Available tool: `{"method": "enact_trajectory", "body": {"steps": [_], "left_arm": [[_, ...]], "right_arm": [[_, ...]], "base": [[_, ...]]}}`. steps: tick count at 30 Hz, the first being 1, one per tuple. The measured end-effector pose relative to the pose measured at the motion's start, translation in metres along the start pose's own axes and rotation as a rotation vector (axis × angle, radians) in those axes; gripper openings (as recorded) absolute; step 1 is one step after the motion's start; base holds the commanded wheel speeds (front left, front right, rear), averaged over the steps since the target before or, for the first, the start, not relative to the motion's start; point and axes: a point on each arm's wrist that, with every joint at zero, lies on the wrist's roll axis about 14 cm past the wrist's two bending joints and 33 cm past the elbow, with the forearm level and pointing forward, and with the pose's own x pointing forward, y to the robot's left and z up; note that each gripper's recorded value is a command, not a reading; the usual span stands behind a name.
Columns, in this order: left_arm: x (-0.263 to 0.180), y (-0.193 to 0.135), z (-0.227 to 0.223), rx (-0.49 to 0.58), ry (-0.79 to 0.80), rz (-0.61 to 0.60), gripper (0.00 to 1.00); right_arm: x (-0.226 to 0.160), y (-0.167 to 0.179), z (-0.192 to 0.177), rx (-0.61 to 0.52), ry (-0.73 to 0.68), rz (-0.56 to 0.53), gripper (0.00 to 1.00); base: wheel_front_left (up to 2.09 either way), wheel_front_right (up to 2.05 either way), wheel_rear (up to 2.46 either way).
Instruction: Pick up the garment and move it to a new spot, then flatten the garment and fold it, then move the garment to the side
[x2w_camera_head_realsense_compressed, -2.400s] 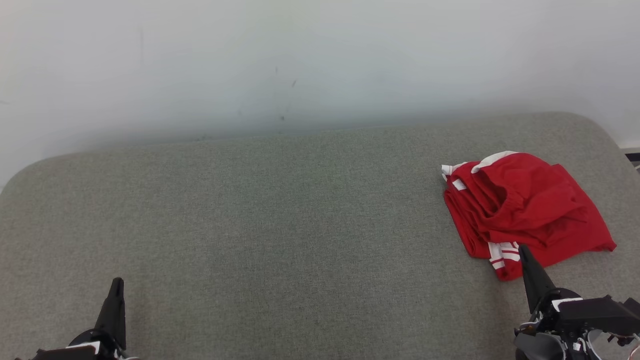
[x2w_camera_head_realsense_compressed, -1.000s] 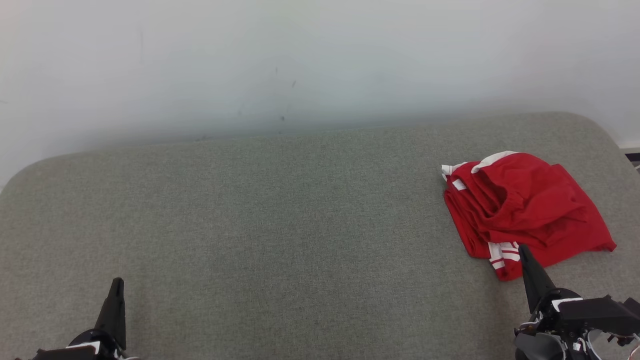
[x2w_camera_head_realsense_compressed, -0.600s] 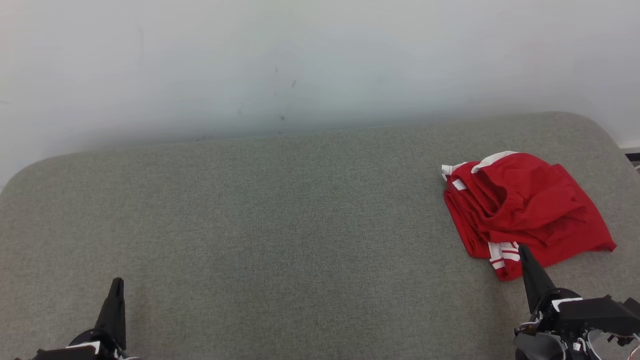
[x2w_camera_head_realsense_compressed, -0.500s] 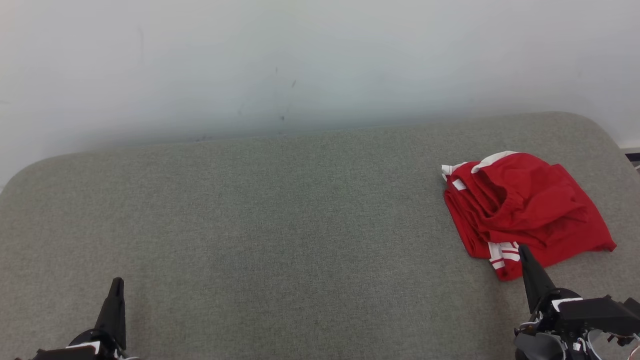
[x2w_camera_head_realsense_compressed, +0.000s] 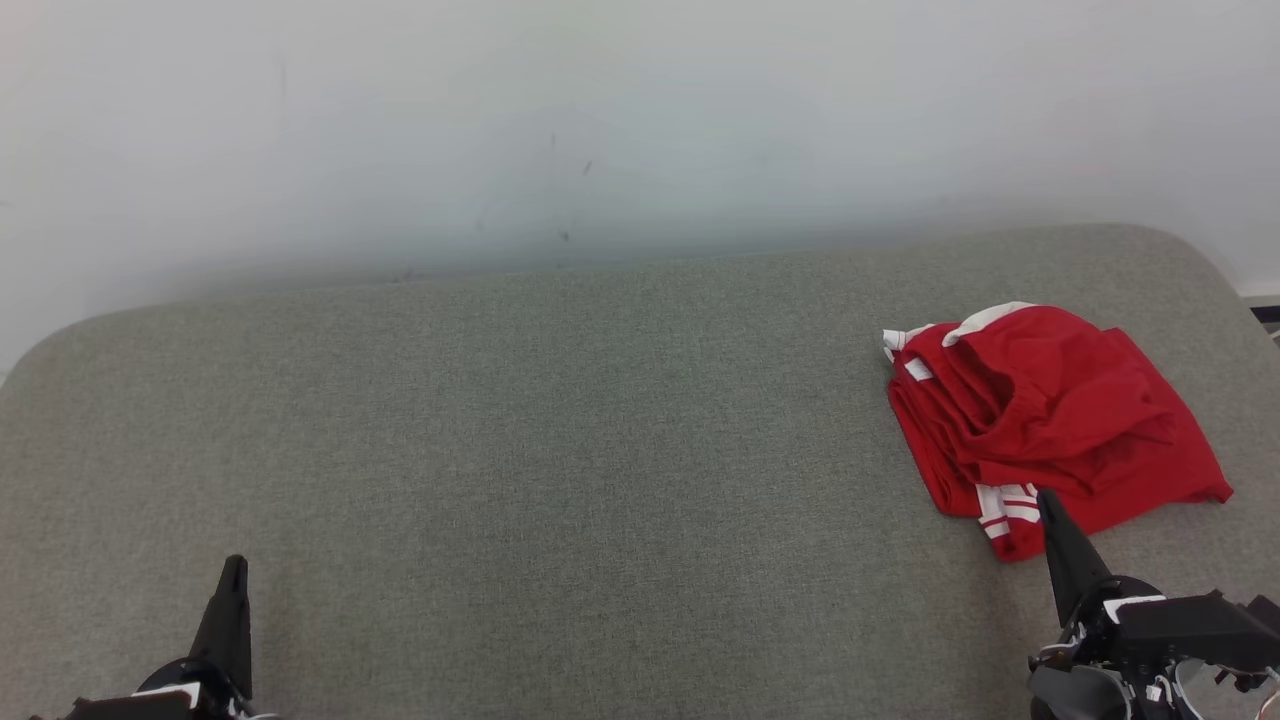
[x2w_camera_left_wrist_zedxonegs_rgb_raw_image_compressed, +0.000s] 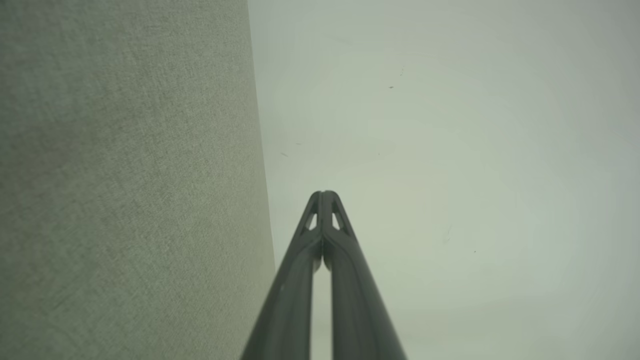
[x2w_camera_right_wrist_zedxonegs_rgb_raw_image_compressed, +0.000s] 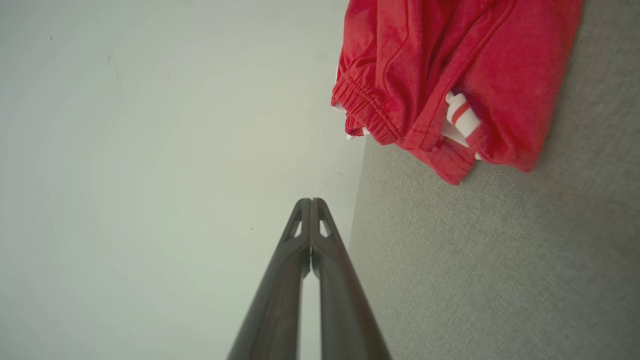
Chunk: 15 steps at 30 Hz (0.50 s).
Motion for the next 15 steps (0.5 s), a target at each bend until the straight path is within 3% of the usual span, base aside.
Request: {"method": "enact_trajectory", "body": {"steps": [15], "left_arm": [[0.0000, 0.0000, 0.0000, 0.000, 0.000, 0.000, 0.00]], "right_arm": [[0.0000, 0.0001, 0.0000, 0.000, 0.000, 0.000, 0.00]], "base": [[0.00, 0.00, 0.00]]}}
